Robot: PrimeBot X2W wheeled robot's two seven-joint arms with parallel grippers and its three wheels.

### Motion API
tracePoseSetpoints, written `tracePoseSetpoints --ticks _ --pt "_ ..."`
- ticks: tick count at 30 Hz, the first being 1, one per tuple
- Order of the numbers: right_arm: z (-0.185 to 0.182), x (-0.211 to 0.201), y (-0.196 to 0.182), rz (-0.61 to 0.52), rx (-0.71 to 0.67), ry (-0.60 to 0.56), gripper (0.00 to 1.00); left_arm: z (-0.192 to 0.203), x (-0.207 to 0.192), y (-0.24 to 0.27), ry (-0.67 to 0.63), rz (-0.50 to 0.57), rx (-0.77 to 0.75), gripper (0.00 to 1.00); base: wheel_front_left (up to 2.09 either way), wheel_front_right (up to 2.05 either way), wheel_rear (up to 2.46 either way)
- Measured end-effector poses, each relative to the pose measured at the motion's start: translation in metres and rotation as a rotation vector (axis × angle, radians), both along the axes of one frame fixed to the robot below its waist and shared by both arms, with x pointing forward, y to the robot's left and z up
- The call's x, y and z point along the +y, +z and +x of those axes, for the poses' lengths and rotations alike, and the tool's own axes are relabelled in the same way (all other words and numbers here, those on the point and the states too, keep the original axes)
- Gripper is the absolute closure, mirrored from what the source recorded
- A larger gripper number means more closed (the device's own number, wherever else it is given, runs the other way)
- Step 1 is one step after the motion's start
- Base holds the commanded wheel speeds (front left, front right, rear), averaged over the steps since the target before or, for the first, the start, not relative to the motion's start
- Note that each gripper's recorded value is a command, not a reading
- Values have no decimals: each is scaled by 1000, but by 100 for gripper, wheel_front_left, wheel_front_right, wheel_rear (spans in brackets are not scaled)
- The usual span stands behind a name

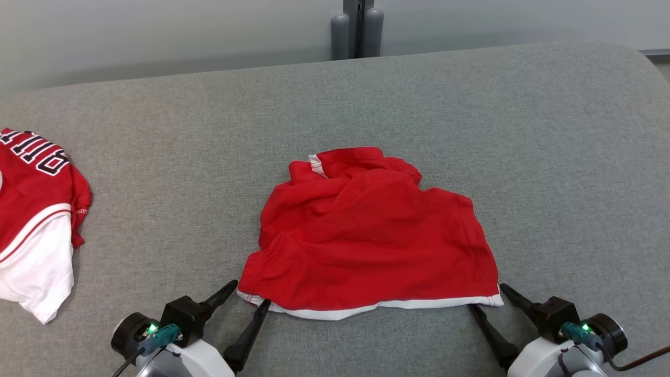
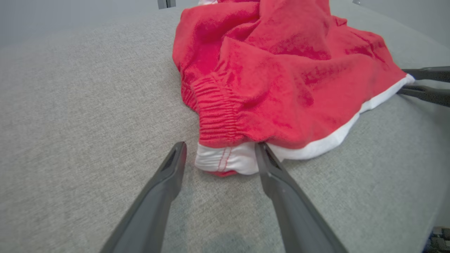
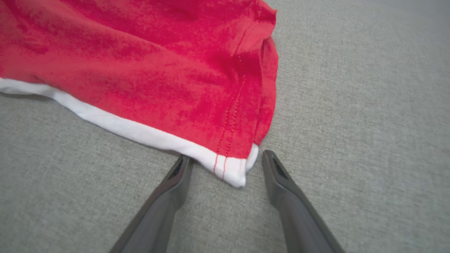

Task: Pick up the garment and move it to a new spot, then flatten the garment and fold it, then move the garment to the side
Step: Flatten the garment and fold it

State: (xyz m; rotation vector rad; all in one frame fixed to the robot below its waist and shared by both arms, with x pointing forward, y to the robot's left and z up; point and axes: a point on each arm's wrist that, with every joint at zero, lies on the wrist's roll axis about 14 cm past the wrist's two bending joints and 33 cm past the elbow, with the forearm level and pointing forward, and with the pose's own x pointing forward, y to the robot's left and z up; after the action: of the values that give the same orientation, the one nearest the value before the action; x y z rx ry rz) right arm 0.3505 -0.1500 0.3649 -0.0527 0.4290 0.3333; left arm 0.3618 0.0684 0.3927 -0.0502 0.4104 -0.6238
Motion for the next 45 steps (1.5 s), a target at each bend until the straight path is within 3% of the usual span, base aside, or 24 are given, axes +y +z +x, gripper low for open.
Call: tracePoseSetpoints --ticks 1,3,4,5,6,7,8,16,23,33,39,45 --pt "1 0 0 0 0 0 3 0 -2 -1 -9 1 9 0 0 0 0" --pt "2 1 0 1 0 4 21 -3 -3 -5 -22 3 24 26 0 0 0" --pt "3 2 0 3 1 5 35 -3 -4 -6 -26 1 30 45 0 0 0" --pt "3 3 -1 6 3 6 51 -2 -4 -6 -29 -1 34 55 0 0 0" --pt "4 4 0 11 3 8 66 -2 -6 -7 -35 -4 40 73 0 0 0" --pt "5 5 0 18 3 7 95 -3 -8 -8 -42 -9 49 100 0 0 0" --pt "6 7 0 26 4 6 100 -5 -10 -9 -48 -12 56 100 0 0 0" --pt "17 9 31 152 -64 -29 100 -4 -22 9 -59 -103 52 100 0 0 0" --pt "39 -19 126 316 -282 -63 100 7 -33 80 -71 -267 -36 100 0 0 0" --pt "55 -56 252 309 -538 -3 100 26 -53 202 -191 -403 -224 100 0 0 0" --pt "107 -77 307 174 -638 12 100 86 -58 247 -233 -375 -310 100 0 0 0" --pt "194 -74 331 151 -657 -9 100 196 -53 270 -118 -288 -397 100 0 0 0"
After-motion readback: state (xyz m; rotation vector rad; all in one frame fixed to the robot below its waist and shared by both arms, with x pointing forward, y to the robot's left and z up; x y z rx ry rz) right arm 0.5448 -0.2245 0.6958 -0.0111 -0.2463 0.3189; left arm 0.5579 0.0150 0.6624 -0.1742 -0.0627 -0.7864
